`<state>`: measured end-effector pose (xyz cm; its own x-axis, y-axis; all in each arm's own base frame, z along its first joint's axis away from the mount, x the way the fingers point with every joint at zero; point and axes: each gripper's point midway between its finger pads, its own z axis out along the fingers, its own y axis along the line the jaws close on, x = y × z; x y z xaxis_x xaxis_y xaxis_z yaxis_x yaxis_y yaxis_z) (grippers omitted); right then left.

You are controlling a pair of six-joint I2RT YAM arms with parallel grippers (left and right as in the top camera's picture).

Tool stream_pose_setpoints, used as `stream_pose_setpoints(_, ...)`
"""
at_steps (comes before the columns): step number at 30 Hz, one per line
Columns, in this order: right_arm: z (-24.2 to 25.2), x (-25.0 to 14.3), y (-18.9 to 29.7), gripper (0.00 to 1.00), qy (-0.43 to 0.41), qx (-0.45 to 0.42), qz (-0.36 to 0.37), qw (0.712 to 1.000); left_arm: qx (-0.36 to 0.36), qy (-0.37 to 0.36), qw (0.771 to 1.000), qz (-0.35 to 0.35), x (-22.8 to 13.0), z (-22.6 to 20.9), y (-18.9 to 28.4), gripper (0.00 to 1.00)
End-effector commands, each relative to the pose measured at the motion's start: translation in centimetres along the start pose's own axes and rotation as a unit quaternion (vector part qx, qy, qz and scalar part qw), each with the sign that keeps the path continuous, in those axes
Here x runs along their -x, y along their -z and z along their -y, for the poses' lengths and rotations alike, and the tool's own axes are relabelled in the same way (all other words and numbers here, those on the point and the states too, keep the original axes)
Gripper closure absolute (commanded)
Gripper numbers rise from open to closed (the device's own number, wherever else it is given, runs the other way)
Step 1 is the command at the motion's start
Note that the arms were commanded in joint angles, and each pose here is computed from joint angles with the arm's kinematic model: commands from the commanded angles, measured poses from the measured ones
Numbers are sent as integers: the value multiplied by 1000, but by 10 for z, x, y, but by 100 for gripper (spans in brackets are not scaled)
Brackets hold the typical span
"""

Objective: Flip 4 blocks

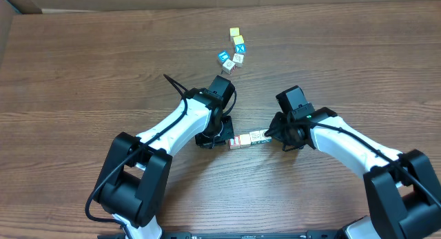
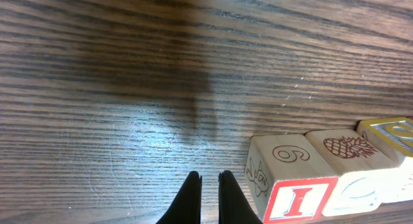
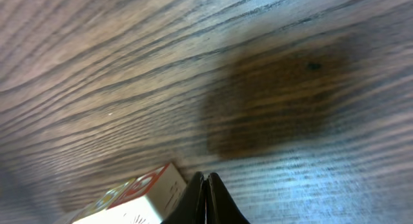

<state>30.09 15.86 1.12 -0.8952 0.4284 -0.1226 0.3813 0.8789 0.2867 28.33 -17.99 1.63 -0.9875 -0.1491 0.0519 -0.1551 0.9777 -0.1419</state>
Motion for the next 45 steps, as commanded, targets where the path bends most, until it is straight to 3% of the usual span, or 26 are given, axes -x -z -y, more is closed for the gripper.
stream_pose_setpoints(1, 0, -3, -6, 95, -2, 1, -7, 1000, 13, -1, 1000, -5, -3, -3, -7, 96)
stream_pose_setpoints(18, -11, -9, -6, 95, 1, 32, -28, 999, 13, -10, 1000, -2, -7, -2, -15, 96)
stream_pose_setpoints(28, -14, -14, -5, 95, -52, 39, -44, 997, 24, -10, 1000, 11, -2, -5, -15, 96)
stream_pose_setpoints(45, -38, -38, -7, 93, -18, 52, -47, 997, 25, 32, 999, 31, 22, -28, -10, 96)
